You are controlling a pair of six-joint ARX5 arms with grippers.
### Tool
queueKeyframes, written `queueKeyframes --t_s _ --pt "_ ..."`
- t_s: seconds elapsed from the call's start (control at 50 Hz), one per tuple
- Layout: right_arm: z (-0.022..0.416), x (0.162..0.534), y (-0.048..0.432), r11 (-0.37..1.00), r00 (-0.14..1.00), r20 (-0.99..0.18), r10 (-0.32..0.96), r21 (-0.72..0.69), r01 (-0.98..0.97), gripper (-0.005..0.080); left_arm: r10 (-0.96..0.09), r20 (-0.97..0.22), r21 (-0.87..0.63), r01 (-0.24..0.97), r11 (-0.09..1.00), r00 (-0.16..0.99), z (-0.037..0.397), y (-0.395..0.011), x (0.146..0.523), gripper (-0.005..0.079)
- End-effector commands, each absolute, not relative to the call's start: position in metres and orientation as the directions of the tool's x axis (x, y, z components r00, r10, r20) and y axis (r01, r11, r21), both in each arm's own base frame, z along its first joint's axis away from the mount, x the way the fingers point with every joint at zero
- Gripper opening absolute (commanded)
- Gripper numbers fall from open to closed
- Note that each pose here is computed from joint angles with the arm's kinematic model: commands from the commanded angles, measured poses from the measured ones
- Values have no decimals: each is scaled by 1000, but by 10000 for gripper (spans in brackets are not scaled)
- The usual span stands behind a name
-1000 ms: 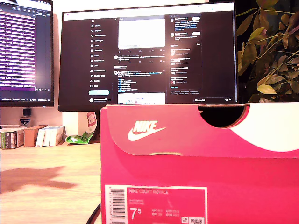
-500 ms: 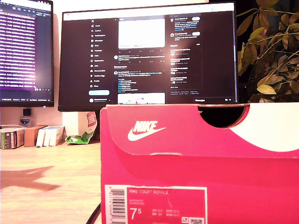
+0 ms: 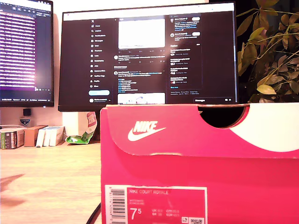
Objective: Close the red shoebox by pushing the lid with your left arm and holding the box in place with your right arm
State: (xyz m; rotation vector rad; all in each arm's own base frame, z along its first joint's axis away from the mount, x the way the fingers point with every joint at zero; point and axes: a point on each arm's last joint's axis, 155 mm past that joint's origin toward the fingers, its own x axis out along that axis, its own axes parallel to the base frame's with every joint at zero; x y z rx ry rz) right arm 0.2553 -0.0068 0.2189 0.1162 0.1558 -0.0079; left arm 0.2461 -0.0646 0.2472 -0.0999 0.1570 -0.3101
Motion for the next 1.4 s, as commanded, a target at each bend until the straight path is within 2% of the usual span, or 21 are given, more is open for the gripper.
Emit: queueKeyframes --t_s 0.0,0.36,0.58,0.7,0.82,1.38 --pt "219 253 0 991 992 -123 26 135 -9 -13 -295 -156 -139 275 951 943 229 -61 246 -19" --pt "199 244 27 987 988 -90 126 111 -116 -13 -241 -80 -186 223 957 967 224 -51 244 -19" --pt "175 248 17 999 994 -100 47 26 -45 -12 -187 -82 -157 172 972 979 199 -42 253 -19" --pt "175 245 4 1000 996 -86 -19 -15 18 -12 -166 -96 -87 158 984 981 184 -38 256 -19" --pt "177 242 -7 997 995 -60 -77 -22 76 -12 -166 -78 -78 160 984 983 178 -38 259 -19" --pt "138 250 -8 995 991 -104 -83 -64 77 -12 -143 -134 -49 138 989 981 126 -34 261 -19"
